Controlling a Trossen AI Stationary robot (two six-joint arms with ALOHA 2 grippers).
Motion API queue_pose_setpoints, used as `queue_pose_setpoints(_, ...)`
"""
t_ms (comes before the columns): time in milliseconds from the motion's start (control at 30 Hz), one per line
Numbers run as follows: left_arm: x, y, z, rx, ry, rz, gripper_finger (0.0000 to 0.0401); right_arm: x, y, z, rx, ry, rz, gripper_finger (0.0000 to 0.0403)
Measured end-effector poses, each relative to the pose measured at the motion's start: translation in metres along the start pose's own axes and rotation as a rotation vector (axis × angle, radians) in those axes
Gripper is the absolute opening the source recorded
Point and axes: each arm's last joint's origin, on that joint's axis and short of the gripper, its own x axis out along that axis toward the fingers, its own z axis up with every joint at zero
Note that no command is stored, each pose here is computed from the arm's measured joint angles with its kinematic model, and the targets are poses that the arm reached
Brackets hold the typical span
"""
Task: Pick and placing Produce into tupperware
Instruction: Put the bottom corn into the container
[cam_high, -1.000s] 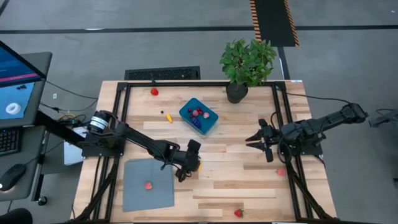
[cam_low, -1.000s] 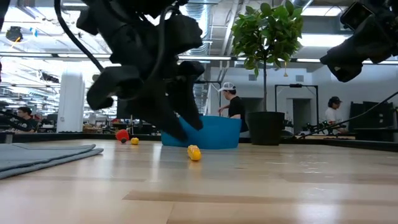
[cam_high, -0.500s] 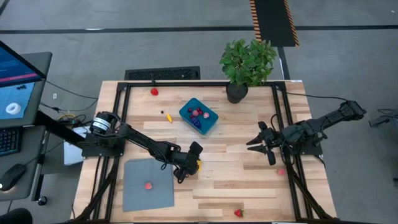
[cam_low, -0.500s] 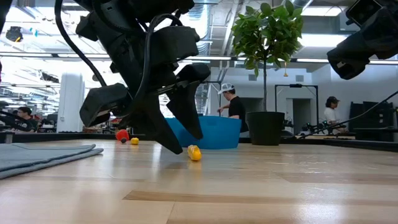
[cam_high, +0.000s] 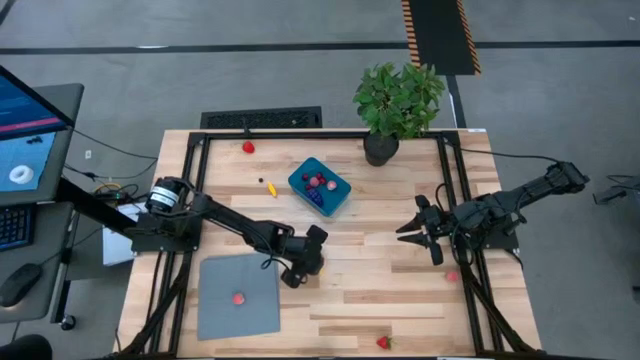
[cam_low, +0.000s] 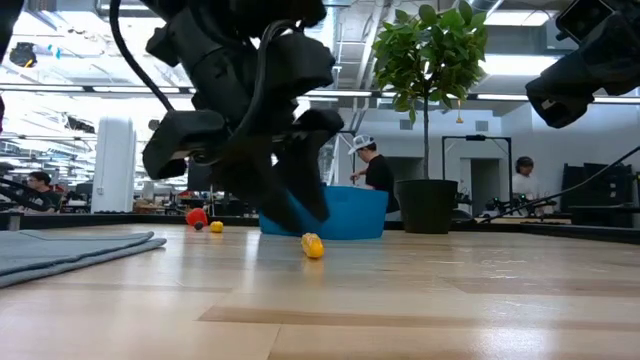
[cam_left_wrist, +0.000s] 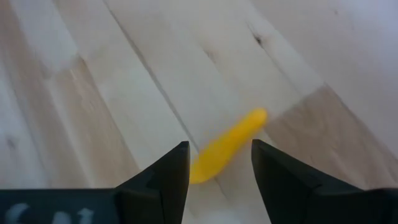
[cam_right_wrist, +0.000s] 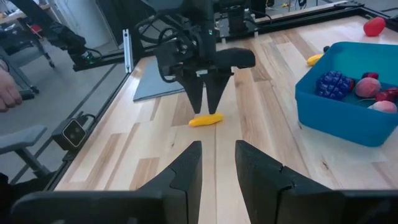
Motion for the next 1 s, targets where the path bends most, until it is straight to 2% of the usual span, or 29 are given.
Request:
queue_pose_setpoints(100,0.001,-0.002,-0.004,-0.003,0.028,-0.037,0.0159,0.000,0.000,0.000,0.007,0.000,0.000,0.0118)
queue_pose_setpoints(367,0.022,-0.004,-0.008,-0.017,0.032,-0.041,0.0155,0.000,0.000,0.001,0.013,-0.006,0.002,0.0118)
queue_pose_setpoints(500,0.022,-0.004,-0.009,-0.066,0.034,-0.047,0.0155,0.000,0.000,0.001,0.012,-0.006,0.002,0.0118)
queue_pose_setpoints(567,0.020,-0.004,-0.008,-0.131,0.030,-0.043,0.0148,0.000,0.000,0.001,0.012,-0.007,0.002,0.0118)
queue_pose_setpoints(667,0.020,-0.004,-0.010,-0.167,0.046,-0.065,0.0120,0.000,0.000,0.001,0.012,-0.006,0.002,0.0118)
queue_pose_setpoints(867,0.018,0.000,-0.011,-0.284,0.044,-0.061,0.0021,0.000,0.000,0.001,0.019,-0.007,0.002,0.0118)
queue_pose_setpoints(933,0.016,0.004,-0.011,-0.300,0.027,-0.070,0.0012,0.000,0.000,0.001,0.019,-0.006,0.002,0.0118)
queue_pose_setpoints(1000,0.014,0.010,-0.011,-0.345,-0.004,-0.088,0.0020,0.000,0.000,0.001,0.019,-0.006,0.002,0.0118)
